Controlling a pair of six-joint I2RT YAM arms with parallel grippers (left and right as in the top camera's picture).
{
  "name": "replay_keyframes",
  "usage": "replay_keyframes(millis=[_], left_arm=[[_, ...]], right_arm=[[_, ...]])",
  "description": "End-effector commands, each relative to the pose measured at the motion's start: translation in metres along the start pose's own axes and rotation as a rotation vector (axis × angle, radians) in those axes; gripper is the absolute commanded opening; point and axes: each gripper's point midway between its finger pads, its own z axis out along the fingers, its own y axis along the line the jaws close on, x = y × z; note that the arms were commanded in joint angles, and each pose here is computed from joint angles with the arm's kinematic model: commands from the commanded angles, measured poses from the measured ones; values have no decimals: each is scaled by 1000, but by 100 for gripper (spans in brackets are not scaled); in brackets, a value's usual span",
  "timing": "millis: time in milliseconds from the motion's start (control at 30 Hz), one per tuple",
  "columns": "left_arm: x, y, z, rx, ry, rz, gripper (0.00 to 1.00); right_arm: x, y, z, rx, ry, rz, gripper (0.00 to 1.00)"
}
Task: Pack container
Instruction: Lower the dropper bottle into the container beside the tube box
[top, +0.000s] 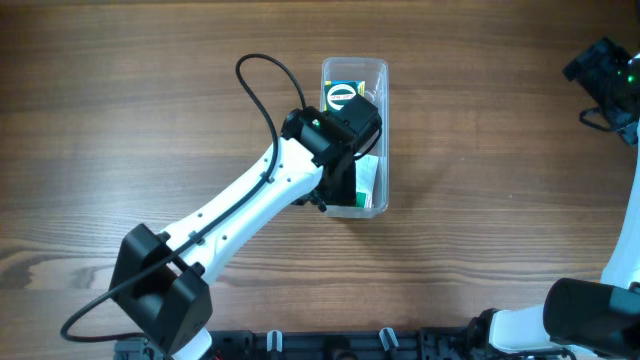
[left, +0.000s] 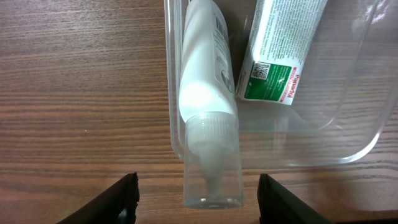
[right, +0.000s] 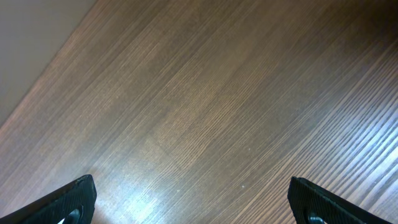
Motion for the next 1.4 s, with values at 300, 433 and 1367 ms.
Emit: replay_keyframes(millis=[300,433,1367], left_arm=[[-5,-4,8,2,15,0,60],[-7,-6,8,8,7,0,60],[4,-7,20,26,57,-1,45]], right_arm=[[0,0,2,8,-1,9,100],[0,0,2,8,-1,9,100],[0,0,2,8,-1,9,100]])
